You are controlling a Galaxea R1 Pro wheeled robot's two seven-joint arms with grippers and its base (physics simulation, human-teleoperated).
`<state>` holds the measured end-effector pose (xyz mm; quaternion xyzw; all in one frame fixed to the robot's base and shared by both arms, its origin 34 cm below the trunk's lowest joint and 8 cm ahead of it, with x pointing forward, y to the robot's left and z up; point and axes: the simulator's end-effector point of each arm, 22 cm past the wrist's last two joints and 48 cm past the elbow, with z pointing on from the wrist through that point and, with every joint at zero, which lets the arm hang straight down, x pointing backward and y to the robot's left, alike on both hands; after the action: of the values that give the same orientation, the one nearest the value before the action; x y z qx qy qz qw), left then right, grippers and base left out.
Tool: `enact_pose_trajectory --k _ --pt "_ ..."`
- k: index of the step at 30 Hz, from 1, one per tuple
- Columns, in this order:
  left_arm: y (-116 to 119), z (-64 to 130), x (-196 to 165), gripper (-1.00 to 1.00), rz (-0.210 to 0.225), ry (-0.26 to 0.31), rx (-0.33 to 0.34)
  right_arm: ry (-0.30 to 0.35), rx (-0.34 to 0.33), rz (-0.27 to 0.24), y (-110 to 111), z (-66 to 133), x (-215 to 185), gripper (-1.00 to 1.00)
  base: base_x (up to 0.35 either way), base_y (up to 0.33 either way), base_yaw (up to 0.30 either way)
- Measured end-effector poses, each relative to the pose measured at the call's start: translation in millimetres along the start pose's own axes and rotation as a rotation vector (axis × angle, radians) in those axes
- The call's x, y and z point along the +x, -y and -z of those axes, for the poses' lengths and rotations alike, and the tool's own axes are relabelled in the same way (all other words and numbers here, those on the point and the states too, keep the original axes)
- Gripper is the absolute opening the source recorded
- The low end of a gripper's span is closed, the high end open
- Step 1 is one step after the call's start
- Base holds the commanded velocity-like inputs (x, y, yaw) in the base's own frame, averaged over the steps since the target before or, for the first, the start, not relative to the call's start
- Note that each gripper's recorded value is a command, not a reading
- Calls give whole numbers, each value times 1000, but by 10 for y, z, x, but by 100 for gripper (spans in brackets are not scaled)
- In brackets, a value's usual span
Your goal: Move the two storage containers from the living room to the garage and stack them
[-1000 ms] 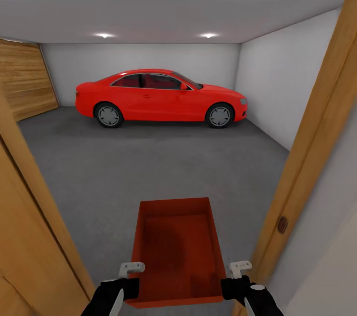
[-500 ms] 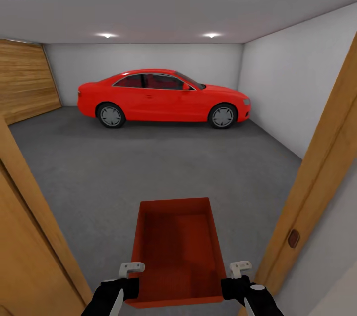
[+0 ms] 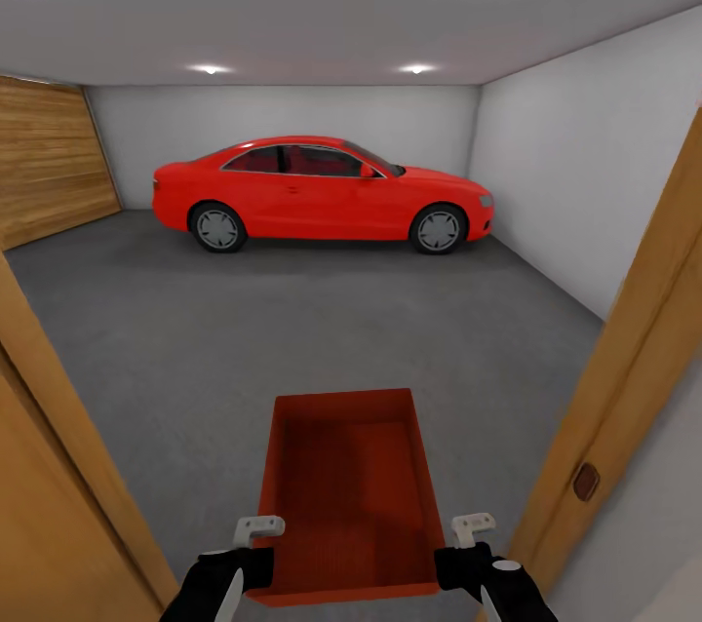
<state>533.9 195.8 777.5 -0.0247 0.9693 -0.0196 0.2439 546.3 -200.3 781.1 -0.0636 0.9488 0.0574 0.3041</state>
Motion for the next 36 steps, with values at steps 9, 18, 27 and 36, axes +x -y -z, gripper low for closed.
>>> enact_pose_trajectory --k 9,18,27,36 --pt "0 0 0 -100 0 0 0 0 0 0 0 0 0 -100 296 0 0" --pt "0 -4 -4 -100 0 1 0 1 0 0 1 -4 -3 -100 24 0 0" --pt "-1 -1 -3 -100 0 1 0 1 0 0 0 -2 -1 -100 71 48 0" --pt "0 -4 -3 -100 0 1 0 1 0 0 1 -5 -2 -100 40 29 0"
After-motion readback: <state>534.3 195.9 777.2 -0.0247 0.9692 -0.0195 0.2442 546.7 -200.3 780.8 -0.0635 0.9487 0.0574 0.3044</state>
